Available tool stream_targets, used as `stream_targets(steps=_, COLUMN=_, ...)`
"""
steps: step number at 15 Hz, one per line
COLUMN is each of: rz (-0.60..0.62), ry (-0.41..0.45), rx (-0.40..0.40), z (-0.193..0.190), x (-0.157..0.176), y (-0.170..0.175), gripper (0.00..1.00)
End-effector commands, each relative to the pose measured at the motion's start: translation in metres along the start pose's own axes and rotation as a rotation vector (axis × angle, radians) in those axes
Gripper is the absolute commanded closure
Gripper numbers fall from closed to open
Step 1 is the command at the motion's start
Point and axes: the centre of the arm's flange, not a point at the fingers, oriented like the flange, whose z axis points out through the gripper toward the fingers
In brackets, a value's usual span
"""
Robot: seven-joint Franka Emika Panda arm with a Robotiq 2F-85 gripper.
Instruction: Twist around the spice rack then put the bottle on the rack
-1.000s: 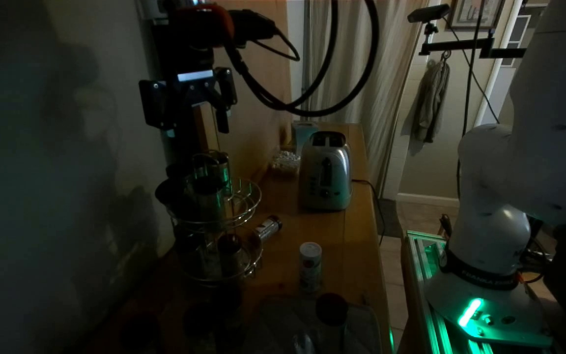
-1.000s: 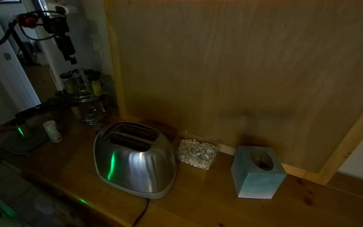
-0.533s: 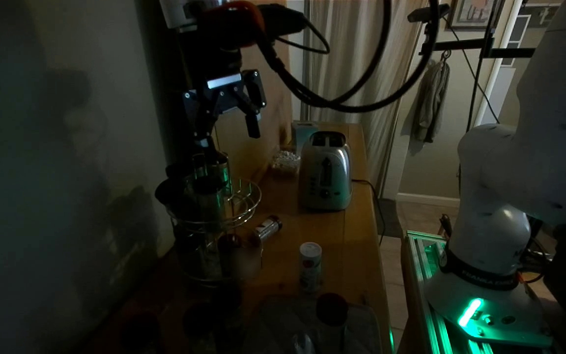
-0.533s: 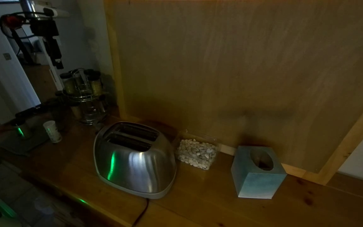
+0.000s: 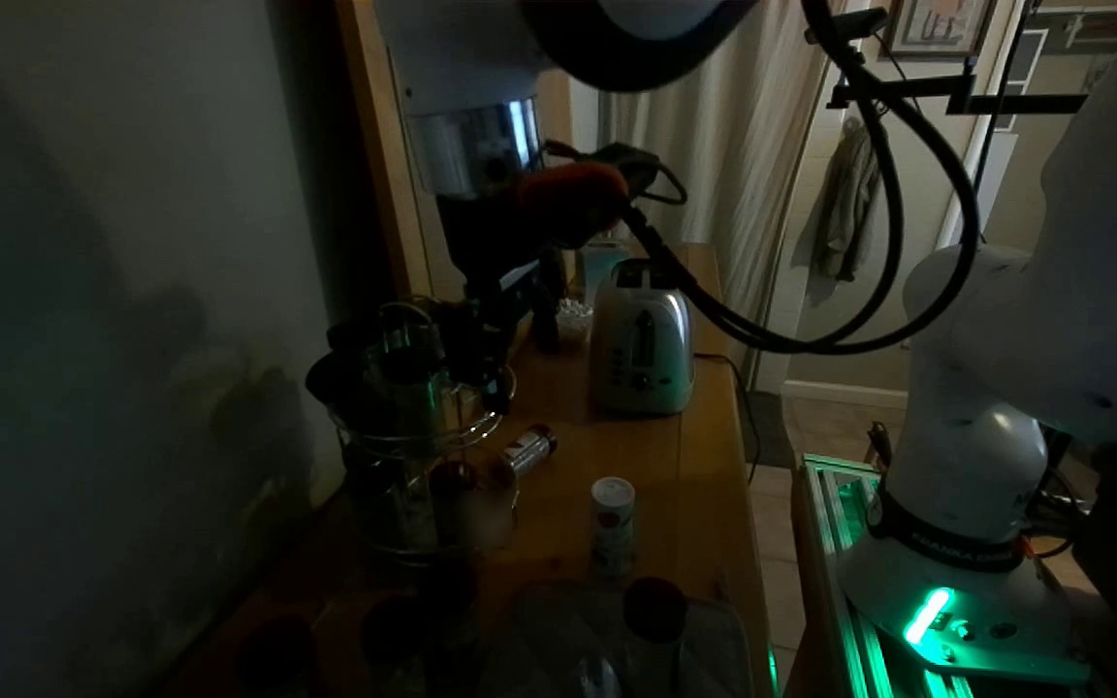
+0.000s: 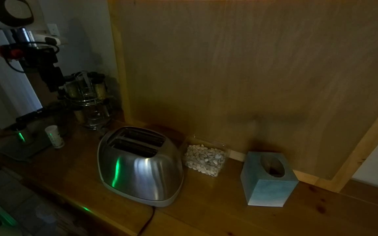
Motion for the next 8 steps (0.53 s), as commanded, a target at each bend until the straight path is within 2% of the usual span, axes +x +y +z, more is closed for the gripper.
stream_targets(steps=1, rz=-0.005, ry=-0.004, rx=-0.003, z=0.007, x=-0.002, y=0.001, gripper=0.00)
stream_targets(steps=5, rz=-0.017, ry=-0.006, rx=-0.016, z=0.009, x=0.000, y=0.003, gripper=0.00)
stream_targets(steps=8, rz=-0.140, ry=-0.026, rx=-0.029, z=0.027, x=-0.015, y=0.009, gripper=0.00)
